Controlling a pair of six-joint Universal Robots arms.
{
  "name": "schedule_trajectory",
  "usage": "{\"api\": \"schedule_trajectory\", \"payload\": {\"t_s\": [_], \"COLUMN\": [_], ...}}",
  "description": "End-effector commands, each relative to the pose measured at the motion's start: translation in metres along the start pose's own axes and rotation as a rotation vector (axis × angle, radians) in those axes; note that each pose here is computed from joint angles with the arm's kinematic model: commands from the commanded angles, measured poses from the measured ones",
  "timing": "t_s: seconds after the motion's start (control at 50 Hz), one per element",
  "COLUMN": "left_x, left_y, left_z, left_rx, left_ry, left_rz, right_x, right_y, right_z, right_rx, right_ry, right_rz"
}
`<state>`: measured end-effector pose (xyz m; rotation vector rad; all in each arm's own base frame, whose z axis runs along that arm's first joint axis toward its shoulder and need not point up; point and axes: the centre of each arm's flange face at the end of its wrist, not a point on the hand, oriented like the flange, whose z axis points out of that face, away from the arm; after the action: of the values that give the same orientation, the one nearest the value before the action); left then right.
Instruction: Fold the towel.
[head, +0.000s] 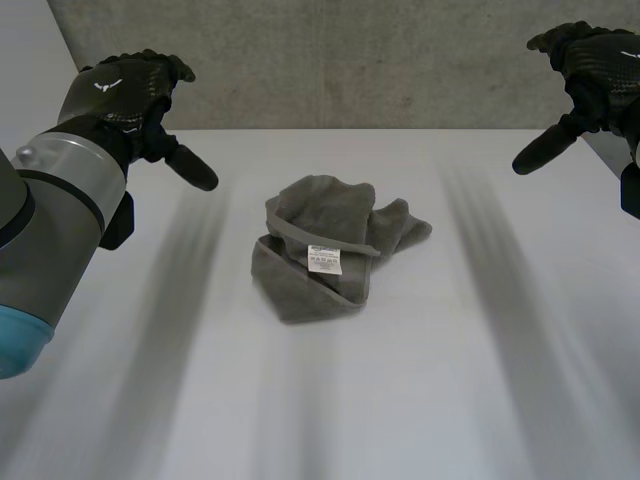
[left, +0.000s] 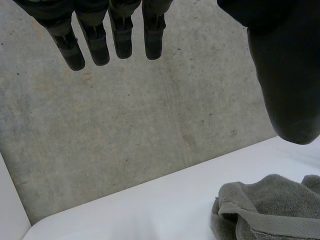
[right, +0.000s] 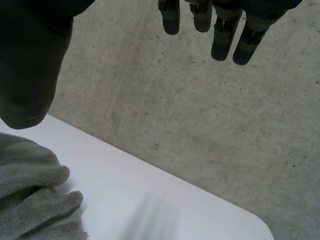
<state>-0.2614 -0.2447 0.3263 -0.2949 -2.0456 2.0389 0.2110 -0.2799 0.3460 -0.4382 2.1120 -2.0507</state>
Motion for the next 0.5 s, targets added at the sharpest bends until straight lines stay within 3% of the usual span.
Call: {"api": "schedule_trajectory", "payload": {"t_s": [0.02, 0.5], "left_x": [0.0001, 0.0], "left_y": [0.001, -0.001], "left_z": [0.0, -0.0016], "left_rx": [-0.001, 0.007], "left_ry": [0.002, 0.004], "left_rz": [0.0, 0.004], "right_x": [-0.0018, -0.001], "right_y": [0.0015, 0.0023], "right_z": [-0.0011, -0.0008], "right_rx": [-0.002, -0.004], "right_ry": [-0.007, -0.006], "right_rz": [0.0, 0.0]}}
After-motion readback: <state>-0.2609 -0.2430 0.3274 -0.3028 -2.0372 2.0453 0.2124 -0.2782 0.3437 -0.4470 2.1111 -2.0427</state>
